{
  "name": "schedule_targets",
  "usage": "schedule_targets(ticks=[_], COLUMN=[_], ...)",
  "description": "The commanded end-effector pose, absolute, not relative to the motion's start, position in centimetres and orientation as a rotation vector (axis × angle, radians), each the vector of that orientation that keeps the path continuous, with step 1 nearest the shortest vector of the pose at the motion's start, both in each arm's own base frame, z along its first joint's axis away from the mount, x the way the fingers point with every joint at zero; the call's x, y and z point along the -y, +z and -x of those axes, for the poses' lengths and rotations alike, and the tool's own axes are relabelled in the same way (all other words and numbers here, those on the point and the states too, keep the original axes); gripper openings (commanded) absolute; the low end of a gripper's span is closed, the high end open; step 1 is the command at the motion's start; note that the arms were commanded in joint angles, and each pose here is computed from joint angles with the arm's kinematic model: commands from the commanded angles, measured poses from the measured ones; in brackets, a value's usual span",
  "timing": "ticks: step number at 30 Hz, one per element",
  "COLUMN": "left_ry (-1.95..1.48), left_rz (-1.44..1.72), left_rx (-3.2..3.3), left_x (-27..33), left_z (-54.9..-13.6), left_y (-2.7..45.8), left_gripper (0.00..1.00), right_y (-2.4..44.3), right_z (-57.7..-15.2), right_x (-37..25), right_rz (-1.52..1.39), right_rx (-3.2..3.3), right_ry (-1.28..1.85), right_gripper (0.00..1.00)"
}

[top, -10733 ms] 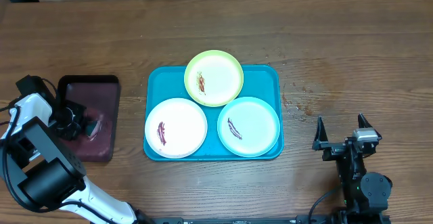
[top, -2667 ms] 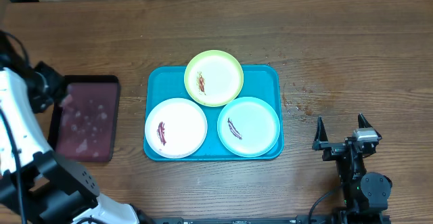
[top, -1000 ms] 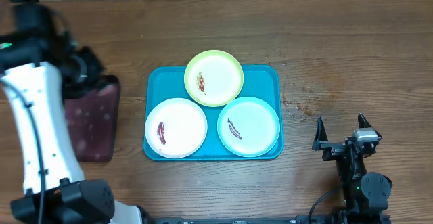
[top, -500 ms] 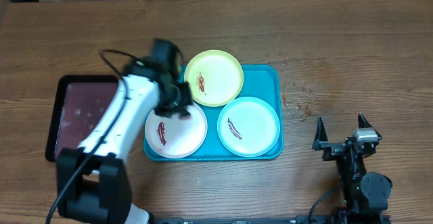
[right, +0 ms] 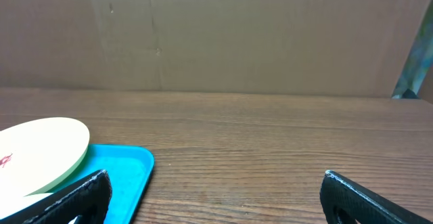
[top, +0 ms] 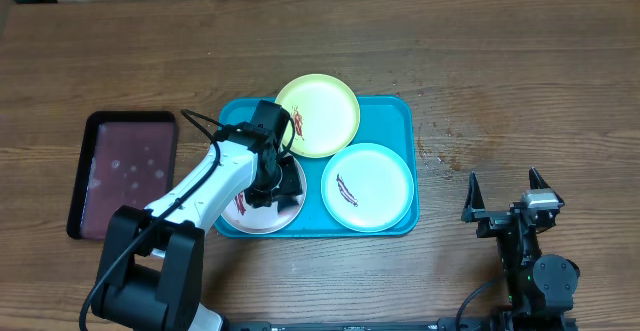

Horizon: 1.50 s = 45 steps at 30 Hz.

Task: Clean dirty plates on tray and stack at the side
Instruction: 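Place the sponge onto the white plate with the left gripper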

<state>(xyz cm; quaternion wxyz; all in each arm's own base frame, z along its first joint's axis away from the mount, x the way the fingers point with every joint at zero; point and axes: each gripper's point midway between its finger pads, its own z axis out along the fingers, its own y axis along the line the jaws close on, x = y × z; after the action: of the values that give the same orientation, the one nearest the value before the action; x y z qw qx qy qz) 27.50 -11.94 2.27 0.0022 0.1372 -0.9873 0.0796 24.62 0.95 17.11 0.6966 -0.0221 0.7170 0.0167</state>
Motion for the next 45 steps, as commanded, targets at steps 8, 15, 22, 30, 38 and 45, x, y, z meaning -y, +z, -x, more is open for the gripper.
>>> schedule_targets(ticks=[8, 15, 22, 30, 38, 45], left_ry=[0.18, 0.264, 0.303, 0.2, 0.198, 0.251], left_rz=[-0.529, -0.661, -0.869, -0.898, -0.898, -0.886], left_rx=[3.181, 3.359, 3.431, 3.34, 3.336, 3.325], left_x=[8.7, 5.5, 1.7, 0.5, 0.5, 1.0], left_z=[-31.4, -34.9, -34.9, -33.6, -33.6, -33.6], left_y=[7.6, 17.4, 21.6, 20.0, 19.9, 19.9], left_gripper=[1.0, 0.89, 0.84, 1.0, 1.0, 1.0], right_y=[17.0, 17.0, 17.8, 25.5, 37.0, 38.4], right_z=[-24.6, -24.6, -24.2, -20.1, -17.3, -21.6], right_x=[-0.7, -0.7, -3.9, -9.7, -6.6, -6.6], right_rz=[0.04, 0.041, 0.142, 0.452, 0.333, 0.288], right_rx=[-1.594, -1.594, -1.558, -1.193, -0.953, -1.528], right_ry=[0.027, 0.027, 0.218, 0.47, 0.255, 0.333], right_gripper=[1.0, 1.0, 1.0, 1.0, 1.0, 1.0])
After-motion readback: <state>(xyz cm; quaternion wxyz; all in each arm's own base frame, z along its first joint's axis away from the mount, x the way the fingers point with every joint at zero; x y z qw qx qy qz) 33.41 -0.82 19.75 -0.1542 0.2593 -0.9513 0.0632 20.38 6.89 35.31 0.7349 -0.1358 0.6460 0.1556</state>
